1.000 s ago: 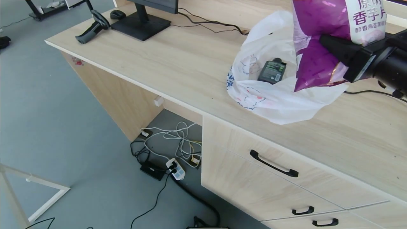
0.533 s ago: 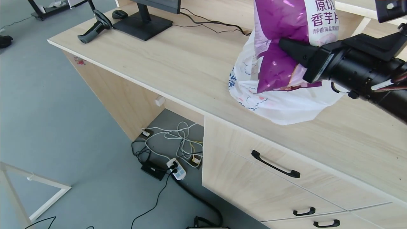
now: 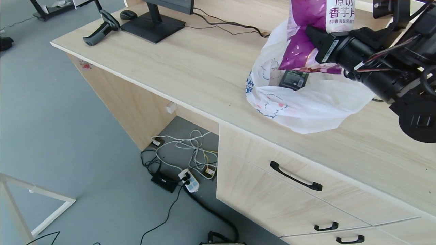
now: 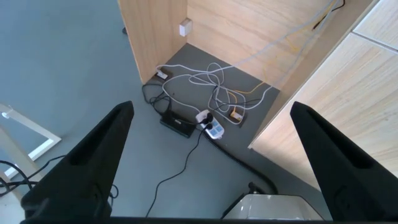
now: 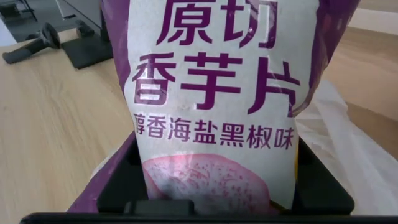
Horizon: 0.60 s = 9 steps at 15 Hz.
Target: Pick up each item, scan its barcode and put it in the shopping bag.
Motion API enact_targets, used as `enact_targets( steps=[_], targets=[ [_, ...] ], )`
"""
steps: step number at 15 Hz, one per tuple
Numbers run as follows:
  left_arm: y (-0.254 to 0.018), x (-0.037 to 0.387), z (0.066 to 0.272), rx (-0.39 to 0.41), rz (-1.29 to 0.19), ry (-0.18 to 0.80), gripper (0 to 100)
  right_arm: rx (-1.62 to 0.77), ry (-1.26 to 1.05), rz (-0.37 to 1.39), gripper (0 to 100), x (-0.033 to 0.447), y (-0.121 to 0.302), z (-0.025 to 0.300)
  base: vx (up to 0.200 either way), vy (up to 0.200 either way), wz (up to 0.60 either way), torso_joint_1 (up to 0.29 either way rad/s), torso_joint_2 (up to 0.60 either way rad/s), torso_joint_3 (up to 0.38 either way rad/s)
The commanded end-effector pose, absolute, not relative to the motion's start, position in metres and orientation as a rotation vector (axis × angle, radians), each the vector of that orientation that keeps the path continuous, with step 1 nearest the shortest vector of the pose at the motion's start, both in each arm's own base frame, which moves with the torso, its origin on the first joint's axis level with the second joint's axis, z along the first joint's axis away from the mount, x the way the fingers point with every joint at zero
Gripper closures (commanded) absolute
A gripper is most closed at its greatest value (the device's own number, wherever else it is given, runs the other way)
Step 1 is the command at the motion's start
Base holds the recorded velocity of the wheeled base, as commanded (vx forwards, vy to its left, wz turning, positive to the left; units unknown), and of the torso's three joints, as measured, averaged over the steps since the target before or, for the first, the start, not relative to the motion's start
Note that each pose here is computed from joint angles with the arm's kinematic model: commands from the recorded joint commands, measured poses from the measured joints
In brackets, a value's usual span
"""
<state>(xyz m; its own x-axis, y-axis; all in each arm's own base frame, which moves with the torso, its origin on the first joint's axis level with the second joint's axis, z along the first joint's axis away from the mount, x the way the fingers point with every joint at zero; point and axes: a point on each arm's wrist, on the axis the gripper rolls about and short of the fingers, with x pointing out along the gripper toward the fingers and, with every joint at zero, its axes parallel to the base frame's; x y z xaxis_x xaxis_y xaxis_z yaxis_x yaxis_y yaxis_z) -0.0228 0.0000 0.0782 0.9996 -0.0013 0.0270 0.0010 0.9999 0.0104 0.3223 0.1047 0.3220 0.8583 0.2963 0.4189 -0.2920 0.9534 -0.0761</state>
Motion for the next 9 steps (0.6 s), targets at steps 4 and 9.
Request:
enact_targets(
  steps=[4, 9],
  targets=[
    [0.0, -0.023, 0.078, 0.011, -0.001, -0.026, 0, -0.014, -0.459, 0.278, 100, 0.358, 0.101, 0.311, 0.0, 0.0, 0.0, 0.0, 0.0, 0.0],
    [0.0, -0.023, 0.078, 0.009, -0.001, -0.026, 0, 0.003, -0.44, 0.28, 100, 0.376, 0.104, 0.292, 0.0, 0.0, 0.0, 0.0, 0.0, 0.0]
  ],
)
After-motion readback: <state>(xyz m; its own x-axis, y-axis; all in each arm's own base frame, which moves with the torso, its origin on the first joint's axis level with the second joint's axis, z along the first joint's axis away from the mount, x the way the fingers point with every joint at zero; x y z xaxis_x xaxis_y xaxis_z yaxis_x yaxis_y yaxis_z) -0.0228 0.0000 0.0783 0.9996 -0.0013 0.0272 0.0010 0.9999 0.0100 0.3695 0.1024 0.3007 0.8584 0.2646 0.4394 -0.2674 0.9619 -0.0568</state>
